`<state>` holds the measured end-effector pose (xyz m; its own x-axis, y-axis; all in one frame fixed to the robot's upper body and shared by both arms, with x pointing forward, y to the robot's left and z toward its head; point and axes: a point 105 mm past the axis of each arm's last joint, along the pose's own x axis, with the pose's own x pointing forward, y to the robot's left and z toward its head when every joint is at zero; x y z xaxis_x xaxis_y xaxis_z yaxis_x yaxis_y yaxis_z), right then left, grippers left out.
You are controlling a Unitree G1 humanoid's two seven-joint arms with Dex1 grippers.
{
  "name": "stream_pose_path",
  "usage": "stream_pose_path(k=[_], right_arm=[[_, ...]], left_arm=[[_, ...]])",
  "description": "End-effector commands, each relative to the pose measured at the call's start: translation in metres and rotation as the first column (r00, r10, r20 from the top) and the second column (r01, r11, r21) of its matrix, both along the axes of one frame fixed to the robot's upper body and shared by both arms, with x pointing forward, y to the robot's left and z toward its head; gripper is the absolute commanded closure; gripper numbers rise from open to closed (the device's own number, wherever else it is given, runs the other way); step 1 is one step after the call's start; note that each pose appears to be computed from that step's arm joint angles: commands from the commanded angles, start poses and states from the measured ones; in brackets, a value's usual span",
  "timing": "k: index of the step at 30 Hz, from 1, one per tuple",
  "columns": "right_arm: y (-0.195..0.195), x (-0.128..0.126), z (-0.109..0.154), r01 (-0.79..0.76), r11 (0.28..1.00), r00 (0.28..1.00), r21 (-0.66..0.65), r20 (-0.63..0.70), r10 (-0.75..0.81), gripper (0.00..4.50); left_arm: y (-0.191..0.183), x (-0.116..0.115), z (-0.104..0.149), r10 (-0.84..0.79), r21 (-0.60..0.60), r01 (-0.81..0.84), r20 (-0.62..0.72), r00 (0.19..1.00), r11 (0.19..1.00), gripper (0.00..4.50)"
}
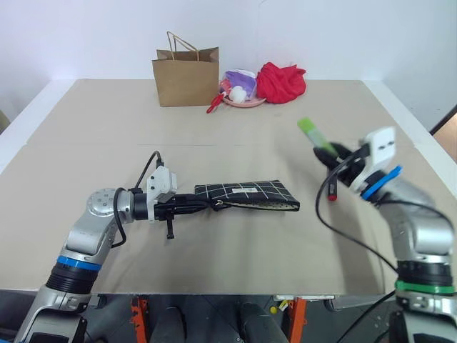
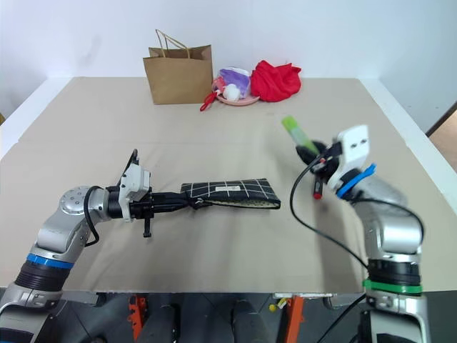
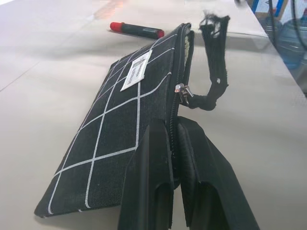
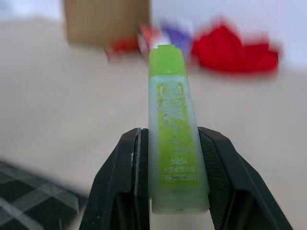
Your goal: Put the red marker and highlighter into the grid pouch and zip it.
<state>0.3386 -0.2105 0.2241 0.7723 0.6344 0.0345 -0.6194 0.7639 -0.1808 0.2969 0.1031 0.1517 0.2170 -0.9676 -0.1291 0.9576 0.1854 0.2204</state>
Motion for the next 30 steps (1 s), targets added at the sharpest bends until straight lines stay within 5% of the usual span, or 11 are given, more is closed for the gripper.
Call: stream_pose_path(k=[1,7,17,30], right_arm=[[0.047,-0.057,0.021,-0.45,0.893,0.891,-0.008,-0.073,0.448,3.39],[0.059,-0.105,-0.005,-0.625,0.78,0.728,0.026,-0.342,0.594,3.39],[0.045,-0.094,-0.039,-0.534,0.843,0.786,-0.061,-0.405,0.468,3.39],[0.033,-0.08,-0.051,-0.482,0.866,0.828,-0.13,-0.392,0.402,3.39]], left_arm=[[-0.002,-0.004,0.012,-0.042,-0.008,0.042,0.046,0.998,0.999,4.5],[-0.001,-0.002,0.012,-0.043,-0.007,0.044,0.045,0.998,0.999,4.5],[-0.005,-0.002,0.016,-0.044,-0.022,0.046,0.051,0.998,0.999,4.5],[-0.008,-0.004,0.016,-0.042,-0.034,0.043,0.051,0.998,0.998,4.5]])
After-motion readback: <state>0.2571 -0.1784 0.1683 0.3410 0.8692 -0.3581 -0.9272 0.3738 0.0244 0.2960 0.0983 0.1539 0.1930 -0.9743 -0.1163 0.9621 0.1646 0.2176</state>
